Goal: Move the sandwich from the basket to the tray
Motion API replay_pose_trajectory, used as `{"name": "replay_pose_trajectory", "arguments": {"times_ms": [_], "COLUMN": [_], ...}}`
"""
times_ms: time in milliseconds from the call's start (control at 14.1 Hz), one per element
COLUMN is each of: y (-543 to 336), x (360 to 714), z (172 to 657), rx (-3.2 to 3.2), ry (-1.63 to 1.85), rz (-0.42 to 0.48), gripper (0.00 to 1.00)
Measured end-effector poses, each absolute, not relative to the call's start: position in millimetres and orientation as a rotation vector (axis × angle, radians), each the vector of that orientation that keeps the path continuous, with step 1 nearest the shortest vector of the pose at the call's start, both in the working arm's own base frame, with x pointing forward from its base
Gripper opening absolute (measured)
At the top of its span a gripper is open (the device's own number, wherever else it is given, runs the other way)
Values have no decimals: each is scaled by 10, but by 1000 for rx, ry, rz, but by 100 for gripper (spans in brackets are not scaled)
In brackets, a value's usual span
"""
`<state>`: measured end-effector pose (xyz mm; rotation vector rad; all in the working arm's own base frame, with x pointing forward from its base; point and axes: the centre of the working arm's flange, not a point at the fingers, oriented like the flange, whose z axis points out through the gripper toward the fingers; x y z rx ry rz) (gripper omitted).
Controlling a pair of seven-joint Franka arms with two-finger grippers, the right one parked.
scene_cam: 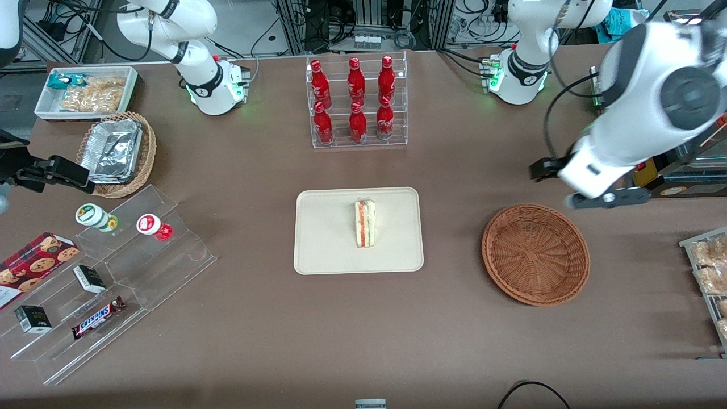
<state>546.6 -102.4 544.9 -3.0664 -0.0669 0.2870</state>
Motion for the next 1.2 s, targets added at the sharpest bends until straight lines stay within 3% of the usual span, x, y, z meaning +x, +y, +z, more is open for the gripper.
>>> {"name": "replay_pose_trajectory", "arguments": {"times_ms": [496, 1205], "y": [-798, -829], "x": [5433, 5558], "z": [5882, 6047], "rx": [-3086, -3102], "ry": [-100, -94], "rz": [192, 129], "gripper": [100, 100]}}
